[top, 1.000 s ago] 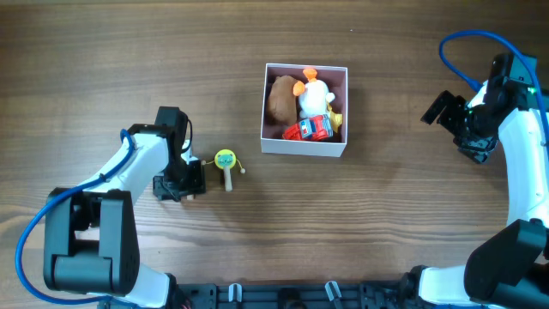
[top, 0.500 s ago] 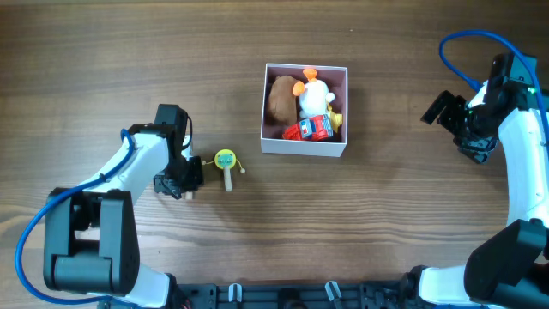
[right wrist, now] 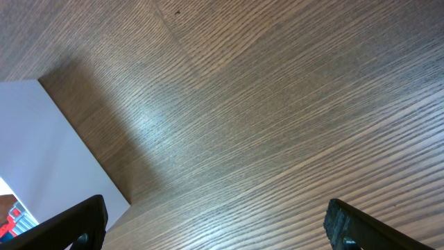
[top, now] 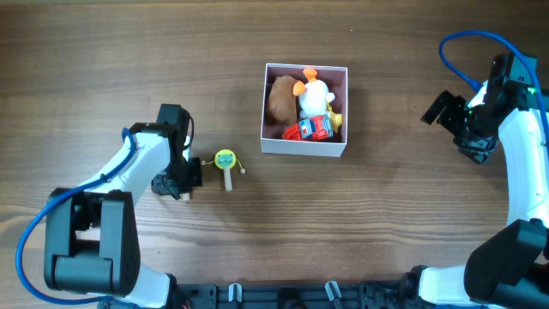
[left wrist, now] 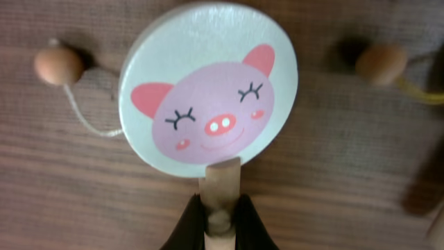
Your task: Pack container
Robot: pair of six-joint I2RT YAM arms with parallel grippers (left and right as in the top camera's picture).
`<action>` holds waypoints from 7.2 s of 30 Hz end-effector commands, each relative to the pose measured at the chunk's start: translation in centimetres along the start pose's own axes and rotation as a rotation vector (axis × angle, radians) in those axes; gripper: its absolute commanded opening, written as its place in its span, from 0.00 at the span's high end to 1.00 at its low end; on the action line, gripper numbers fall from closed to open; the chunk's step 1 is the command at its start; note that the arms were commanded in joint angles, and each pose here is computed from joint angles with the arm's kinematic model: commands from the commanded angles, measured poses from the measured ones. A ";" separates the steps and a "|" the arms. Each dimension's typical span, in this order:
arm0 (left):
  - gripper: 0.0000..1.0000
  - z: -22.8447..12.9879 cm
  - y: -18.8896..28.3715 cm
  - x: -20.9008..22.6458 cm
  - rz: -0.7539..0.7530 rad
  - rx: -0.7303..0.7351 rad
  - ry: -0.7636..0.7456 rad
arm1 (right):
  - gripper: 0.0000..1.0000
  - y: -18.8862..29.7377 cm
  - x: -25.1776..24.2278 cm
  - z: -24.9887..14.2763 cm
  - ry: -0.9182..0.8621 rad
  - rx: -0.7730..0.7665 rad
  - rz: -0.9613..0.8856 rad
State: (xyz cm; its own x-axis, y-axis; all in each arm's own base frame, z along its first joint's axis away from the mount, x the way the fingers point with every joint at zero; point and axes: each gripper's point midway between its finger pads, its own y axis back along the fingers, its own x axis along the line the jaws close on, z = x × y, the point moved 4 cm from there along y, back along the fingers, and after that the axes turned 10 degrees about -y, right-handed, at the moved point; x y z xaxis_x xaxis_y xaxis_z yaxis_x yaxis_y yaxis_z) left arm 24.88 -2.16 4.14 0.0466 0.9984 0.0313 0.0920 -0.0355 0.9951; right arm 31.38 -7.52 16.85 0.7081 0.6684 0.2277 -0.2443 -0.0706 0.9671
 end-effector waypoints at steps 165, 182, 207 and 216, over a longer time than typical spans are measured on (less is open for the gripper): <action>0.00 0.9 29.2 3.3 -0.031 -0.769 0.211 | 0.00 18.7 8.1 -5.3 0.653 -0.500 0.730; 0.00 0.1 29.5 4.8 -0.016 -0.778 0.264 | 0.00 26.4 5.4 -11.1 0.596 -0.681 0.865; 0.00 0.1 29.5 4.8 -0.016 -0.778 0.264 | 0.00 24.0 5.1 -10.2 0.756 -0.712 0.697; 0.00 0.1 29.5 4.8 -0.016 -0.778 0.264 | 0.00 21.8 1.8 -15.2 1.268 -1.002 0.528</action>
State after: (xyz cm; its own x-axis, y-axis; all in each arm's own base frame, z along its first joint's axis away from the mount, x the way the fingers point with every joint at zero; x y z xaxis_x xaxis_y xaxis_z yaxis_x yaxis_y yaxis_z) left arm 27.85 1.34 33.24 -0.1743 0.9835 -0.0484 -0.6215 -0.0717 0.7801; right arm 18.09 3.34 40.25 -0.3583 0.9336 0.0031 -0.9036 -0.3476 0.2504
